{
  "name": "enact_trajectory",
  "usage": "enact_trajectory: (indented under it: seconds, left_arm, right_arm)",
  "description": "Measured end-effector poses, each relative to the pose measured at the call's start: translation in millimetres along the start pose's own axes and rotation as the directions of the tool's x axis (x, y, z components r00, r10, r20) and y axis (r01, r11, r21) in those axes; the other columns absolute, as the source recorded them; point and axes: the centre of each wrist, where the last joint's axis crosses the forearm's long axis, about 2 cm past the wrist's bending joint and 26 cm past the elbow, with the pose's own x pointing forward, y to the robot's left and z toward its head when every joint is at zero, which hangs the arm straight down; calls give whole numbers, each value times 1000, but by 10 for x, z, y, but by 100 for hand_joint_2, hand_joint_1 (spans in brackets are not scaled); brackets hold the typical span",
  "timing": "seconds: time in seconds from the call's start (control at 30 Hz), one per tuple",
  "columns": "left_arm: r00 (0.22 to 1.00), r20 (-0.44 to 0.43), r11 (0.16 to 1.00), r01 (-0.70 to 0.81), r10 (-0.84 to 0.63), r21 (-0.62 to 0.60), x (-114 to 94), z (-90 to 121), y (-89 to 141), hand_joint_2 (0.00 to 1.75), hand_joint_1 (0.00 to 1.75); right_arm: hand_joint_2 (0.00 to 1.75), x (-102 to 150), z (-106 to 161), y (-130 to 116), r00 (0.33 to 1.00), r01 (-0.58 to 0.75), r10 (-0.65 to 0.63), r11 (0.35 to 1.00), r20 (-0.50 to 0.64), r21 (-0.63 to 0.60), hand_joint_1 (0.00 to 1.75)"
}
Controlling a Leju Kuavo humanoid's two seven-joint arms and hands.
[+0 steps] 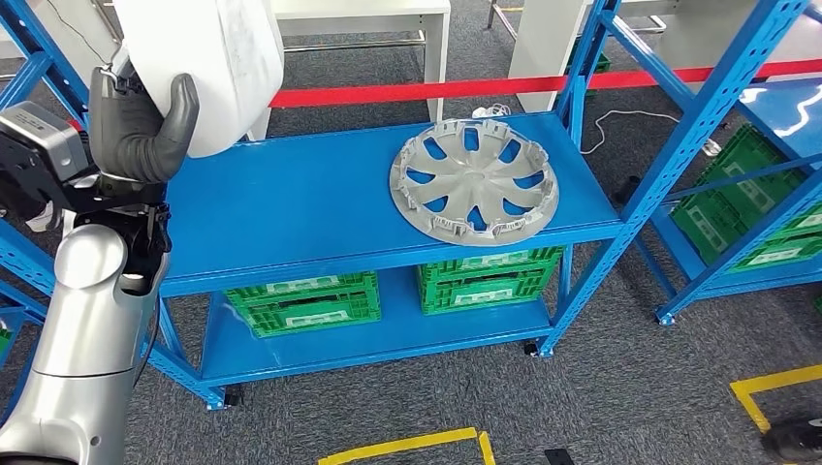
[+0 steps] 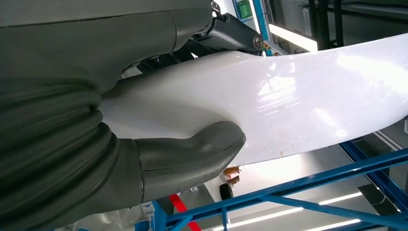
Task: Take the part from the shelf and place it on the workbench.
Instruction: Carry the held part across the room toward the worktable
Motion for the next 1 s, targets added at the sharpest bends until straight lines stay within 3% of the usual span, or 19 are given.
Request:
enact_trajectory:
  seconds: [0.57,1.0]
  left_arm:
    - [998,60,1000,-19,18,15,124,112,-74,175,175]
    - [999,45,1000,6,-6,-7,120,204,-80,175,175]
  right_arm:
    - [0,10,-1,3,1000,-8,8,1000,3,5,0]
    - [0,3,0,5,1000,9,-9,1000,-5,1,0]
